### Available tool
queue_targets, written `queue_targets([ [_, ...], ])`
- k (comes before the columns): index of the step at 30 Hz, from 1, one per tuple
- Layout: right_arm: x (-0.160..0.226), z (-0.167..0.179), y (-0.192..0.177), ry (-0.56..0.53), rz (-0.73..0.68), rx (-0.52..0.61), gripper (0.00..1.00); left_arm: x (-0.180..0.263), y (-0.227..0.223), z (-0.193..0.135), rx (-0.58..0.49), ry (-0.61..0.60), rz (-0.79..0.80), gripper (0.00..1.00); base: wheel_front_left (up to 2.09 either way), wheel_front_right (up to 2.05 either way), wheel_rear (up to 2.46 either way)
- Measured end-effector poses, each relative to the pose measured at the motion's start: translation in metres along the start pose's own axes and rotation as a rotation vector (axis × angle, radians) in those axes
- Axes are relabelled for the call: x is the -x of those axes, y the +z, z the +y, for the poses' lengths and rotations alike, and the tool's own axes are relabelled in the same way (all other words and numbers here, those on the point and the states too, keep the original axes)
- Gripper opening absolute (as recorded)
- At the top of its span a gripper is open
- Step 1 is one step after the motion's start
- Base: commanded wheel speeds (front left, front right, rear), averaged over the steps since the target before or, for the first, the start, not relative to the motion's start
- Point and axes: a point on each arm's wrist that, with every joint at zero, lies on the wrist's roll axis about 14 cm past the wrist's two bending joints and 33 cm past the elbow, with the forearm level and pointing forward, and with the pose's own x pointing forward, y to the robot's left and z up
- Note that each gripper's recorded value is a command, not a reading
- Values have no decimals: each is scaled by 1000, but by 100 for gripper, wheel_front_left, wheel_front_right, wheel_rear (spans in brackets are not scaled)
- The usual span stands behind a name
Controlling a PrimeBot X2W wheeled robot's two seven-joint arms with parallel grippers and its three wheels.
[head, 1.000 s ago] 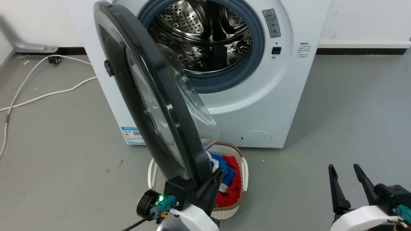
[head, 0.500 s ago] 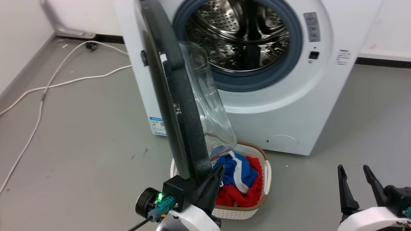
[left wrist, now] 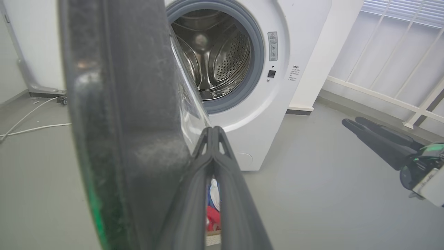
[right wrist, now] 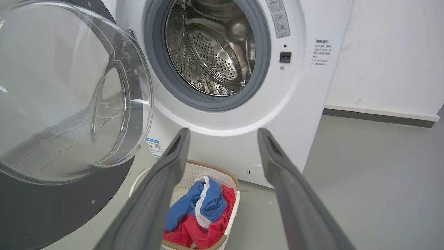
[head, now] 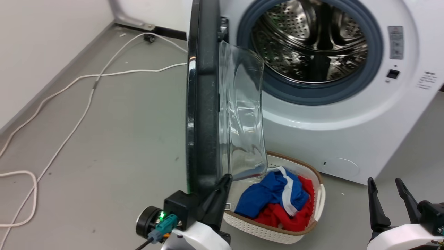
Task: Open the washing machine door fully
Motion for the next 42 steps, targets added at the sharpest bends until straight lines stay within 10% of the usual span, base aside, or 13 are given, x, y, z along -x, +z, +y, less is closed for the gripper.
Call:
queue_targets([
  [24,-23,20,-11,70,34,2,100,37,35,169,-75,488,-96,0,0,0,0],
  [42,-28,-6,-26,0,79,2,100,29,62,270,-123,625,-143,0,0,0,0],
])
